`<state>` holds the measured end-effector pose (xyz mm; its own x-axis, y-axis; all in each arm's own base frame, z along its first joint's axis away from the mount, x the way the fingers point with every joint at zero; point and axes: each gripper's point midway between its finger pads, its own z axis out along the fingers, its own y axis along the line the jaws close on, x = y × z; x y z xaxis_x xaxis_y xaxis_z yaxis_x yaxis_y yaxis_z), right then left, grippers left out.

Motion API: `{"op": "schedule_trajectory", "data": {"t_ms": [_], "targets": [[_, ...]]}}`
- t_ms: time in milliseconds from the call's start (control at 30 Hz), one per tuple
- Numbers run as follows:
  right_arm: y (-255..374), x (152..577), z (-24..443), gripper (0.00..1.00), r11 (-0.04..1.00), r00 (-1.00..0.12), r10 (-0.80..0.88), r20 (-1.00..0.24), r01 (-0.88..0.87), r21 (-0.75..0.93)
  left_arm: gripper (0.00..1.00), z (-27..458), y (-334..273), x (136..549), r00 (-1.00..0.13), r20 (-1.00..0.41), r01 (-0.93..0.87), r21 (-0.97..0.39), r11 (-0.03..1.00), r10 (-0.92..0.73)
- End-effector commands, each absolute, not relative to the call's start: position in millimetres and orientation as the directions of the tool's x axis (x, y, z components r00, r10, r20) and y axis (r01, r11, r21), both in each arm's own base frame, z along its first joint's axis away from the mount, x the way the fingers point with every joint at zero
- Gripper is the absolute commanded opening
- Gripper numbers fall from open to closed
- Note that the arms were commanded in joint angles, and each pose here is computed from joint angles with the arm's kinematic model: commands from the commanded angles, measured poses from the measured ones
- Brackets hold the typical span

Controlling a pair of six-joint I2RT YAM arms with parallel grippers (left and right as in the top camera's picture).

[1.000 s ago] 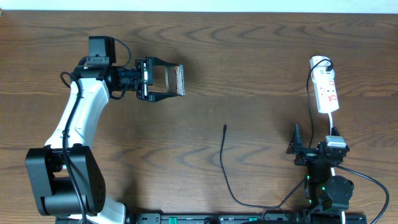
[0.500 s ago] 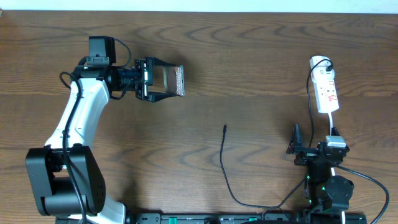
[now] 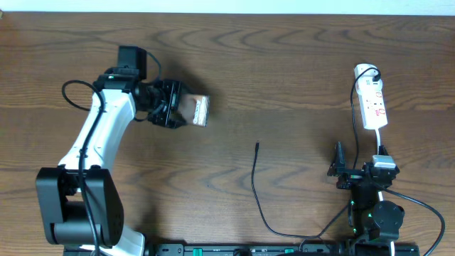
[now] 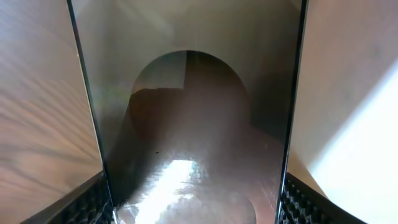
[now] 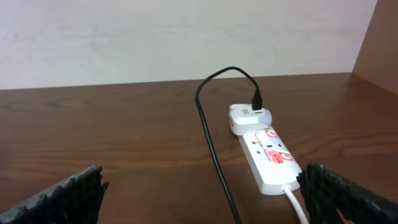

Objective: Plug charger to phone and switch on socket

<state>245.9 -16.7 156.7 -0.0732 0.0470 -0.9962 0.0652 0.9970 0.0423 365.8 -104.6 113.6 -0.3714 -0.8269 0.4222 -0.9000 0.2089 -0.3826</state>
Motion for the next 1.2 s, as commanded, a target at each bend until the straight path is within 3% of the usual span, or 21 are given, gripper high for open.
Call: {"op": "schedule_trajectory", "data": {"t_ms": [0,300,1167], "targets": [[-18.8,245.5,156.1,0.99,0.997,-0.074,0.039,-0.996,0.075,0.033,0.07,116.3,-68.0,369.1,-0.339,0.171,-0.898,-0.353,0.264,-0.925],[-18.9,245.5,156.1,0.99,0.997,-0.074,0.039,-0.996,0.075,0.034,0.07,106.0,-48.3,352.1,-0.317,0.029,-0.922,-0.243,0.301,-0.948],[-18.7,245.5,156.1,0.99,0.997,-0.074,0.040,-0.996,0.074,0.035,0.07,104.6,-47.9,345.7,-0.317,0.036,-0.928,-0.217,0.302,-0.948]]}}
